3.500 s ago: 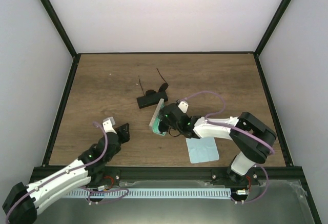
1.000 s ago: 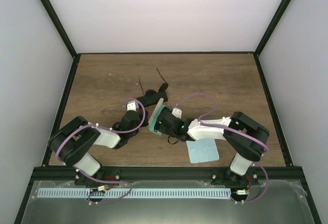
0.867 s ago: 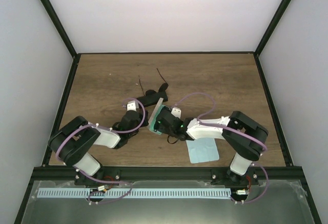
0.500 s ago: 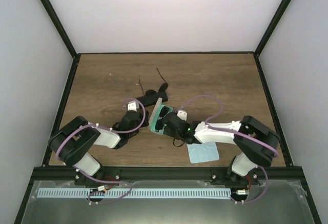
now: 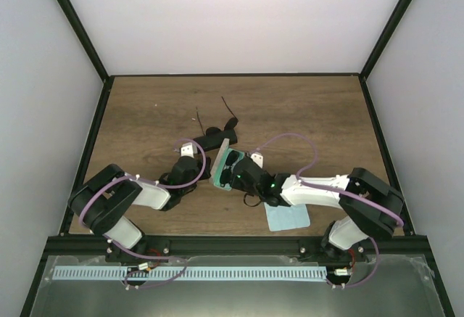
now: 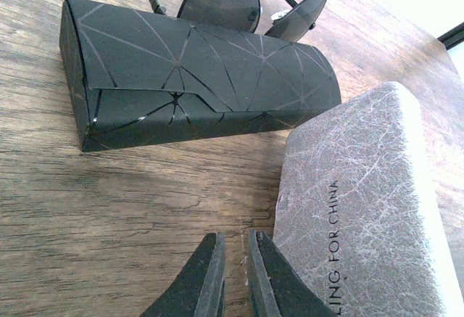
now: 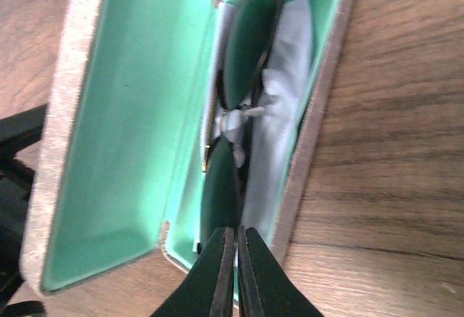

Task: Organize the sunglasses
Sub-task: Adjust the sunglasses in the sunglasses case.

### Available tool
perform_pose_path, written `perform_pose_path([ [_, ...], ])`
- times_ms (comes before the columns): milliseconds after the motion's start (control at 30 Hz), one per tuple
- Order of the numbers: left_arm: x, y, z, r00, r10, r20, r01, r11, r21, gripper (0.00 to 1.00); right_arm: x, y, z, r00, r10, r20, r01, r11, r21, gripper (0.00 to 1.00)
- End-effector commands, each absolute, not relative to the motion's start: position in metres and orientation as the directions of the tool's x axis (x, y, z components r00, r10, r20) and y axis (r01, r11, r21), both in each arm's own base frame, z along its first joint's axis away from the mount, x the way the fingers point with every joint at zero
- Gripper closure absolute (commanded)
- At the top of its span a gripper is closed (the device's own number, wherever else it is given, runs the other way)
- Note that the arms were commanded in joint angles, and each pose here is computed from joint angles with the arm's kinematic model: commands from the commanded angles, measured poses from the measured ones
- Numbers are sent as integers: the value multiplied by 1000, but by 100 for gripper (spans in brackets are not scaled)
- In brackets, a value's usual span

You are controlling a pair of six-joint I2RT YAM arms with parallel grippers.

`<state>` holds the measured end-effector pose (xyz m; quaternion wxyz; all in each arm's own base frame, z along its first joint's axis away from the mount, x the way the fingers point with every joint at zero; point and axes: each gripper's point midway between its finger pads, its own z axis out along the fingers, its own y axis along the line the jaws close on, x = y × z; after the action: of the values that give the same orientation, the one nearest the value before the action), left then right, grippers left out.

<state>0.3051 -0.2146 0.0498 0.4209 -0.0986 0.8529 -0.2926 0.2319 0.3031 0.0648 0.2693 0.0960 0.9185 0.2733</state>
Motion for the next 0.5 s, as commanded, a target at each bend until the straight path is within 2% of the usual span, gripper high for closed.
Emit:
perform_pose_path([
  [0, 311, -223, 59, -611, -429, -665, 102, 791, -603, 89, 241, 327, 90, -814, 311, -491, -66, 790, 610, 98],
  [467, 309, -220, 61, -607, -424, -672, 101, 798, -595, 89, 241, 333, 45, -852, 285, -438, -12, 827, 562, 98],
])
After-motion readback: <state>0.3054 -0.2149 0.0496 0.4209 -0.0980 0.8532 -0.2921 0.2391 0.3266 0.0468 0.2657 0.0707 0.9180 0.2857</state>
